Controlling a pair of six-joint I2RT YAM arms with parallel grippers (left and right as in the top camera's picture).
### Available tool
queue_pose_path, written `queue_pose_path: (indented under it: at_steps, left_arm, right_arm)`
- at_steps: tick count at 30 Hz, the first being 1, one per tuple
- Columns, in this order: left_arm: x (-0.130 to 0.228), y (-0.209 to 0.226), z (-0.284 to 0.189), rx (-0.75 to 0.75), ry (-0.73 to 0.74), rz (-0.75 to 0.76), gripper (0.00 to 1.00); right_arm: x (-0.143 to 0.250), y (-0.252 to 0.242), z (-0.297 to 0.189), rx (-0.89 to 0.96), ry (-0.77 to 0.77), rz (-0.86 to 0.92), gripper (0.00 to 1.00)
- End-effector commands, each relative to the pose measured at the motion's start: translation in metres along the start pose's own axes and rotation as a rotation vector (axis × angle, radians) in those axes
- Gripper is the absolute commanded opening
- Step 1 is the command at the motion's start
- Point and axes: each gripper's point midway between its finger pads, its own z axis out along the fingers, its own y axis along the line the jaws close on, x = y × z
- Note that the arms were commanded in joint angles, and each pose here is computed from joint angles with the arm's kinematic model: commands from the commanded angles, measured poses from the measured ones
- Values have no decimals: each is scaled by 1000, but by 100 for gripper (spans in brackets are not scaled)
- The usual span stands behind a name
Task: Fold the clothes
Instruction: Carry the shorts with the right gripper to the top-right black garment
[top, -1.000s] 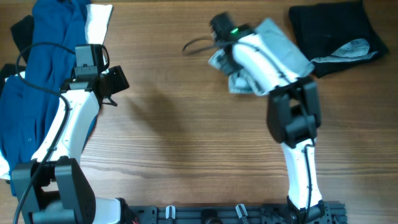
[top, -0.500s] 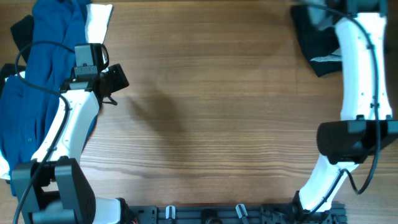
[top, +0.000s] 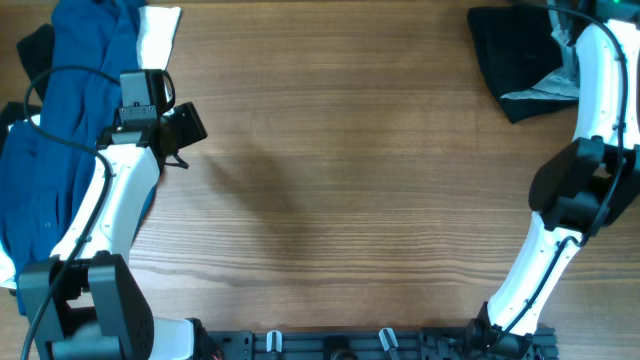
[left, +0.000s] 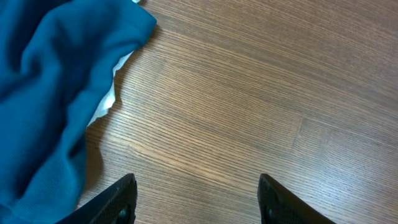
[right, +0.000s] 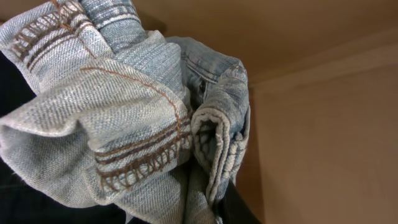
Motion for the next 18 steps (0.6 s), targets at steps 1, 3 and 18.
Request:
queue_pose_path:
  at_steps: [1, 3, 18]
  left_arm:
    - [-2, 8, 1, -43, -12, 4, 63]
    - [-2, 8, 1, -43, -11, 4, 63]
    - [-2, 8, 1, -42, -11, 3, 100]
  right_arm:
    - [-6, 14, 2, -33, -14, -3, 4]
    - [-12, 49, 5, -140, -32, -3, 5]
    - [-60, 72, -106, -467, -184, 256, 100]
